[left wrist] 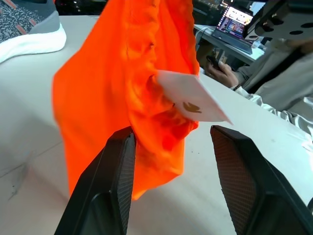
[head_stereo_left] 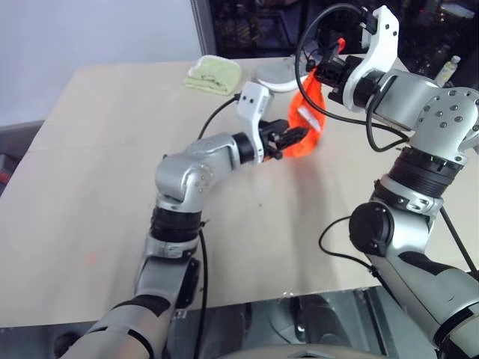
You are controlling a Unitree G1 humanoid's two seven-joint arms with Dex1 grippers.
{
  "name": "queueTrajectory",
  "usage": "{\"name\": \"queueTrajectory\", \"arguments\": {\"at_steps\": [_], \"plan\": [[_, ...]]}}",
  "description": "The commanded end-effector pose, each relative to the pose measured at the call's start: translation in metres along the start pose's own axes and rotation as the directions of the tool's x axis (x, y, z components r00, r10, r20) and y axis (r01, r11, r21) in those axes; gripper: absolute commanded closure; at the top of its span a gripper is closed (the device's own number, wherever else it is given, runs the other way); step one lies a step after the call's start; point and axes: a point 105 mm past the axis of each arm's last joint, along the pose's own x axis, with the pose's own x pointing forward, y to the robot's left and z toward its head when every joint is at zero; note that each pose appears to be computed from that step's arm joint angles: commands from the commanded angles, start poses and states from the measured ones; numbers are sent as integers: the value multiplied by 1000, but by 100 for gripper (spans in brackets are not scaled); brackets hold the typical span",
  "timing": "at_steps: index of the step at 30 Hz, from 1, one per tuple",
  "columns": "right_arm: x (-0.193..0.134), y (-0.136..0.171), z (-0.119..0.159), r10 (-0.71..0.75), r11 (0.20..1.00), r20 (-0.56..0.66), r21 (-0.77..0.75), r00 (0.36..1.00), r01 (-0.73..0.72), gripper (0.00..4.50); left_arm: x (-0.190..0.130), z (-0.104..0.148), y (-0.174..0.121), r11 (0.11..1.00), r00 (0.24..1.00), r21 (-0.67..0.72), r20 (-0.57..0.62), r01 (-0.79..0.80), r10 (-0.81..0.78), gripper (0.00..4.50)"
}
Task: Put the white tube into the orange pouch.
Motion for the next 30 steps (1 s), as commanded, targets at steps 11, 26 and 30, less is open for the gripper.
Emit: {"name": "queueTrajectory", "arguments": {"at_steps": [11,26,30], "plan": [[-6,13,14,40,999,68,-35,997,-38,450,13,32,5,995,991,-25,97,-95,97,204],[-5,11,13,22,999,82,-36,996,-19,450,29,23,-6,991,989,-20,74,-130,131,377],[-6,6,17,6,999,98,-32,995,-3,450,25,30,-1,993,989,-51,105,-103,108,446]]}}
